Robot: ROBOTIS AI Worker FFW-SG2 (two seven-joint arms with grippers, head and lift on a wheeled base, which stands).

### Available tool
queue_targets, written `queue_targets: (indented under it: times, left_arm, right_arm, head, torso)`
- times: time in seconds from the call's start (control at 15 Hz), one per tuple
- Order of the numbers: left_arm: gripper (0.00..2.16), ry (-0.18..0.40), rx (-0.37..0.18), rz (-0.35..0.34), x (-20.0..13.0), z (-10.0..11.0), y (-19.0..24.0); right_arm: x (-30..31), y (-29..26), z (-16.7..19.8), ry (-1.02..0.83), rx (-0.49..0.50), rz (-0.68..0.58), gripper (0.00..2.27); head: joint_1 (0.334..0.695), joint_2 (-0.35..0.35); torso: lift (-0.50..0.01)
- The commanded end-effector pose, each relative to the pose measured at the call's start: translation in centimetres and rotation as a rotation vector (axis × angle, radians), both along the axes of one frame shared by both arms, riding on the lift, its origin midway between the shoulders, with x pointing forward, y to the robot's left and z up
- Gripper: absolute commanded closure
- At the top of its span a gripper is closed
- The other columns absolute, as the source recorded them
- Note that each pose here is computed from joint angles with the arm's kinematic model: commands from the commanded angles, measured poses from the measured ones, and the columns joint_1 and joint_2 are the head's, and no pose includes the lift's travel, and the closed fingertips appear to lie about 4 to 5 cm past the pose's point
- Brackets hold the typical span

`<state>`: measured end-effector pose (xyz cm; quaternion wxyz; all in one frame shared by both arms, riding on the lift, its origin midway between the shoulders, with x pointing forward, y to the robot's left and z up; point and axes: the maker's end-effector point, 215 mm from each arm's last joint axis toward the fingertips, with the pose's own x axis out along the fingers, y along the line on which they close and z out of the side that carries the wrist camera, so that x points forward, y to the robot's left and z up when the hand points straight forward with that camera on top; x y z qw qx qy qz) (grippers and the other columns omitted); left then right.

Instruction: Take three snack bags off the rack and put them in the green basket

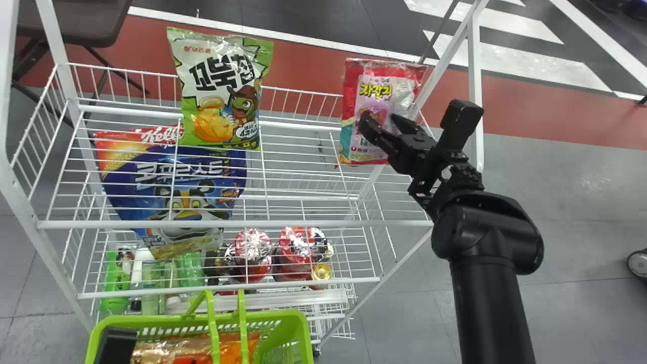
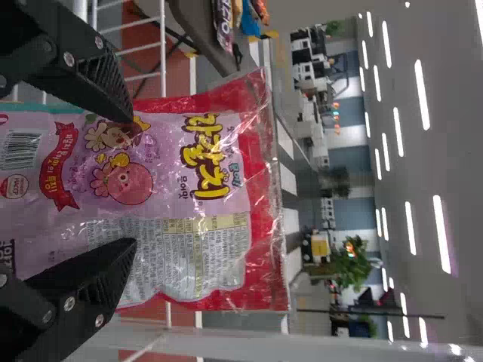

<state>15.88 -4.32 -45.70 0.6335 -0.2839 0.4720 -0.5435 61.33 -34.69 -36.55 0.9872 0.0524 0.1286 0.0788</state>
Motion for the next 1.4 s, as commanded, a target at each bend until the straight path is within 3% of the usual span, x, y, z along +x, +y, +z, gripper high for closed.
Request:
queue_targets:
  times: [0.0, 0.33, 0.67, 0.93, 1.2, 1.33]
  left_arm:
    - [1.77, 0.003, 0.002, -0.002, -0.2, -0.1, -0.1]
    - [1.77, 0.006, 0.002, -0.007, -0.6, 0.0, -0.2]
    - [1.77, 0.005, 0.002, -0.007, -0.8, 0.2, -0.2]
    - [1.77, -0.003, 0.003, -0.002, -0.4, 0.3, 0.0]
    - [1.77, -0.014, 0.009, 0.009, 0.3, 0.5, 0.3]
    - [1.77, -0.017, 0.007, 0.017, 0.6, 0.5, 0.5]
  right_arm:
    - [-0.2, -0.3, -0.8, 0.043, 0.03, 0.0, 2.12]
    - [-2.4, -1.3, 0.2, -0.013, -0.004, -0.021, 2.23]
    - [-6.8, -0.1, 5.6, -0.129, 0.015, 0.011, 2.23]
    - [-13.2, 4.2, 10.4, -0.179, 0.016, 0.115, 2.23]
    - [-20.7, 8.3, 8.8, -0.058, 0.082, 0.17, 2.22]
    - [-24.1, 10.4, 4.5, 0.114, 0.146, 0.206, 2.23]
  head:
    - [0.695, -0.35]
    - [0.695, -0.35]
    - [0.695, -0.35]
    - [0.695, -0.35]
    - [0.695, -0.35]
    - [0.695, -0.35]
  torso:
    - [-0.026]
    - [-0.026]
    - [-0.026]
    - [-0.026]
    - [-0.026]
    - [-0.026]
